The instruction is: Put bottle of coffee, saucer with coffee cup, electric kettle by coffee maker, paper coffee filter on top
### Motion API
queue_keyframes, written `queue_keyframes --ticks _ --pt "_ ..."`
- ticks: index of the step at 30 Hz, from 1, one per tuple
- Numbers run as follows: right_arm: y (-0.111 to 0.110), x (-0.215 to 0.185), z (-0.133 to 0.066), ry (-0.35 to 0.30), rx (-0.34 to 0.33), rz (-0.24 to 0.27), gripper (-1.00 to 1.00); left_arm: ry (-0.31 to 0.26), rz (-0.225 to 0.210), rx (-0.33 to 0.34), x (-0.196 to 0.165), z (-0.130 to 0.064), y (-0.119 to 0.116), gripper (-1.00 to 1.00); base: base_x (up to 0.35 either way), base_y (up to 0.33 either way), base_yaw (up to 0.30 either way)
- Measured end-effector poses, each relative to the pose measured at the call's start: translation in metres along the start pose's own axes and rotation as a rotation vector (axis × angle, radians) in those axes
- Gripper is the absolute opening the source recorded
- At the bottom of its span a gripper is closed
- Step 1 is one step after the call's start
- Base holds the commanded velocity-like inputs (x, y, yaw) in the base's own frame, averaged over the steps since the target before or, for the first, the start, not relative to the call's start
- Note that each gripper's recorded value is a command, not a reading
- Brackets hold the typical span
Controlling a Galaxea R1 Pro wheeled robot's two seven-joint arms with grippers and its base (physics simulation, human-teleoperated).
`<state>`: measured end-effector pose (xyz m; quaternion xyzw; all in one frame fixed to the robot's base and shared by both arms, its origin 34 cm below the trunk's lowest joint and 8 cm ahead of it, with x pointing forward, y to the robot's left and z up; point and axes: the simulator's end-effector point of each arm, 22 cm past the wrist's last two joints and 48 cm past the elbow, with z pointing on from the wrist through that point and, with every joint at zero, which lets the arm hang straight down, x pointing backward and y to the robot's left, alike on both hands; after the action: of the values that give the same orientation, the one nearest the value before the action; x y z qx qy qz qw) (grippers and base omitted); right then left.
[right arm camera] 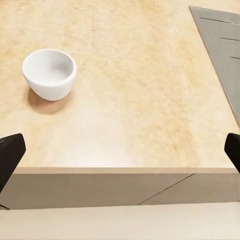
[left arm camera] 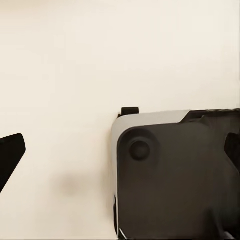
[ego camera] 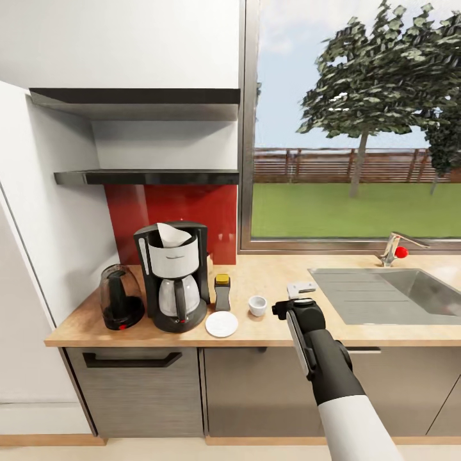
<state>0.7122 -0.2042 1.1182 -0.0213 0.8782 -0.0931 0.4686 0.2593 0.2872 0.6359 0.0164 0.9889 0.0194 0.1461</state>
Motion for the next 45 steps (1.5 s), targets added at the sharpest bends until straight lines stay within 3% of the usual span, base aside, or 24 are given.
queue_keyframes --ticks 4,9,23,28,38,45 --pt "0.0 0.0 0.0 0.0 0.001 0.0 1.0 0.004 0.004 0.127 0.001 -0.002 -0.022 1.0 0.0 0.0 0.0" --pt "0.0 0.001 0.001 0.003 0.001 -0.001 1.0 0.005 0.007 0.175 0.001 -0.004 -0.023 1.0 0.0 0.0 0.0" --pt "0.001 0.003 0.002 0.008 0.0 -0.005 1.0 0.004 0.009 0.181 0.003 -0.004 -0.022 1.0 0.0 0.0 0.0" --pt "-0.003 -0.023 -0.009 -0.031 0.028 -0.037 1.0 0.003 0.015 0.185 0.007 -0.005 -0.02 1.0 0.0 0.0 0.0" --pt "-0.013 -0.08 -0.031 -0.151 0.039 -0.01 1.0 0.02 0.009 0.185 0.014 -0.006 -0.021 1.0 0.062 0.0 0.0" --pt "-0.014 -0.089 -0.037 -0.177 0.032 0.006 1.0 0.014 0.01 0.184 0.012 -0.006 -0.02 1.0 0.167 0.0 0.0"
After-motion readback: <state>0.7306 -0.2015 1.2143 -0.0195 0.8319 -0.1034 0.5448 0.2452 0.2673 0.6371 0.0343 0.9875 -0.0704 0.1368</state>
